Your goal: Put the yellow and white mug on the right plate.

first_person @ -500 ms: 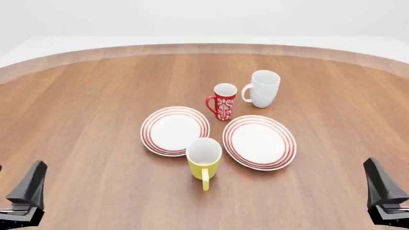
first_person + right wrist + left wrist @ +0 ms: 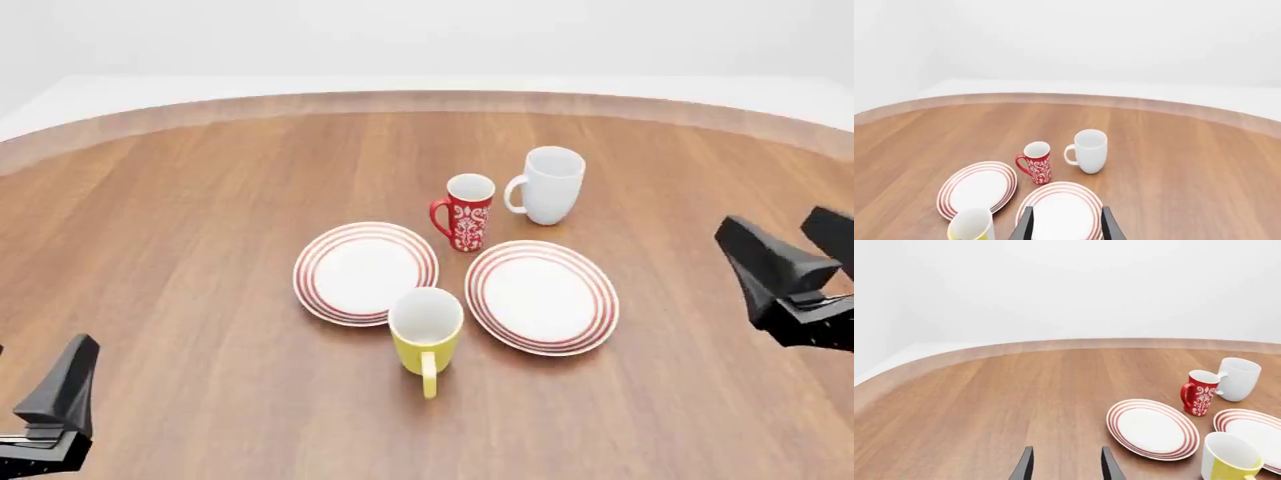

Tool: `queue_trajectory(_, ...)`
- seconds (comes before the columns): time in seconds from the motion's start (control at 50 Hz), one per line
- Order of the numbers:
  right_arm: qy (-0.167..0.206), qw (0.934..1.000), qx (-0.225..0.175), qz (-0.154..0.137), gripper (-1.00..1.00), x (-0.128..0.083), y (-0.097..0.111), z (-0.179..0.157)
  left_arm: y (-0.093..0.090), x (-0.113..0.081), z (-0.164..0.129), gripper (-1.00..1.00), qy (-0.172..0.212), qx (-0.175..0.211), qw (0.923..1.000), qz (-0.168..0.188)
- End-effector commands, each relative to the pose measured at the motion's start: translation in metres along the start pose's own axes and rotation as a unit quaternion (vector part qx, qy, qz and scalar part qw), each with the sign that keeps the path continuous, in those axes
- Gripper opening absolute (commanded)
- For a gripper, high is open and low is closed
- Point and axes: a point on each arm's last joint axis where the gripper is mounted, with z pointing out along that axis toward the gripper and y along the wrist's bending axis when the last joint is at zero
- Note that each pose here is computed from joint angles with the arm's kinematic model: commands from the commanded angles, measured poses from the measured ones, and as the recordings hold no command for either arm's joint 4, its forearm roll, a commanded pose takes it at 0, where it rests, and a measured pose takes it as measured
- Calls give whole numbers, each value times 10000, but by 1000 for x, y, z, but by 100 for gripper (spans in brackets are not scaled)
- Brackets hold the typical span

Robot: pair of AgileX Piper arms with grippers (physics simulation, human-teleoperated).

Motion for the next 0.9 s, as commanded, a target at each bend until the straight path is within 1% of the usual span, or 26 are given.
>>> queue_trajectory(0.02, 502, 9953, -635, 524, 100, -36, 21, 29, 0, 0, 0, 100, 1, 1, 10000, 0)
queue_trajectory(0.06, 553, 9949, -659, 517, 100, -37, 22, 31, 0, 0, 0, 100, 0, 0, 10000, -1)
queue_trajectory(0.08, 697, 9941, -731, 387, 100, -40, 26, 37, 0, 0, 0, 100, 0, 1, 10000, 0)
queue_trajectory(0.12, 779, 9925, -792, 511, 100, -42, 29, 39, 0, 0, 0, 100, 1, 0, 10000, 0)
queue_trajectory(0.18, 874, 9913, -808, 555, 100, -43, 30, 41, 0, 0, 0, 100, 1, 0, 10000, 0)
queue_trajectory(0.2, 914, 9910, -835, 511, 100, -44, 31, 42, 0, 0, 0, 100, 0, 2, 10000, 0)
queue_trajectory(0.24, 994, 9884, -904, 701, 100, -45, 35, 43, 0, 0, 0, 100, 0, 0, 10000, 0)
queue_trajectory(0.26, 1054, 9855, -970, 910, 100, -45, 38, 44, 0, 0, 0, 100, -1, 0, 10000, 0)
queue_trajectory(0.32, 1212, 9859, -957, 640, 100, -48, 39, 51, 0, 0, 0, 100, -1, 0, 10000, 0)
queue_trajectory(0.36, 1326, 9837, -993, 695, 100, -48, 42, 54, 0, 0, 0, 100, -1, -1, 10000, 0)
queue_trajectory(0.44, 1604, 9776, -1201, 650, 100, -52, 55, 65, 0, 0, 0, 100, 0, -1, 10000, -1)
queue_trajectory(0.46, 1604, 9775, -1201, 650, 100, -52, 55, 65, 0, 0, 0, 100, 0, -1, 10000, -1)
queue_trajectory(0.48, 1639, 9766, -1208, 693, 100, -54, 56, 66, 0, 0, 0, 100, 1, 0, 10000, 0)
queue_trajectory(0.5, 1752, 9726, -1240, 894, 100, -54, 61, 70, 0, 0, 0, 100, 1, 0, 10000, 1)
queue_trajectory(0.52, 1823, 9699, -1293, 963, 100, -53, 65, 72, 0, 0, 0, 100, -1, 0, 10000, 0)
queue_trajectory(0.54, 1870, 9686, -1347, 937, 100, -54, 68, 74, 0, 0, 0, 100, 1, 1, 10000, 0)
queue_trajectory(0.56, 1946, 9680, -1355, 825, 100, -55, 71, 79, 0, 0, 0, 100, 0, 0, 10000, 1)
queue_trajectory(0.64, 2056, 9650, -1384, 857, 100, -58, 76, 84, 0, 0, 0, 100, 1, 0, 10000, 1)
queue_trajectory(0.66, 2114, 9628, -1432, 885, 100, -58, 79, 86, 0, 0, 0, 100, 0, 0, 10000, -1)
queue_trajectory(0.68, 2097, 9637, -1419, 850, 100, -61, 79, 86, 0, 0, 0, 100, 0, 0, 10000, 0)
queue_trajectory(0.72, 2164, 9620, -1485, 756, 100, -63, 84, 91, 0, 0, 0, 100, 2, -1, 10000, 0)
queue_trajectory(0.76, 2198, 9605, -1478, 851, 100, -63, 86, 93, 0, 0, 0, 100, 1, -1, 10000, 2)
queue_trajectory(0.78, 2276, 9575, -1518, 912, 100, -62, 90, 95, 0, 0, 0, 100, 1, 0, 10000, 0)
queue_trajectory(0.84, 2350, 9551, -1528, 958, 100, -60, 93, 97, 0, 0, 0, 100, -1, 0, 10000, 0)
queue_trajectory(0.86, 2474, 9501, -1479, 1194, 100, -54, 95, 99, 0, 0, 0, 100, 1, 0, 10000, -1)
queue_trajectory(0.9, 2556, 9482, -1388, 1274, 100, -52, 95, 102, 0, 0, 0, 100, 0, 1, 10000, 1)
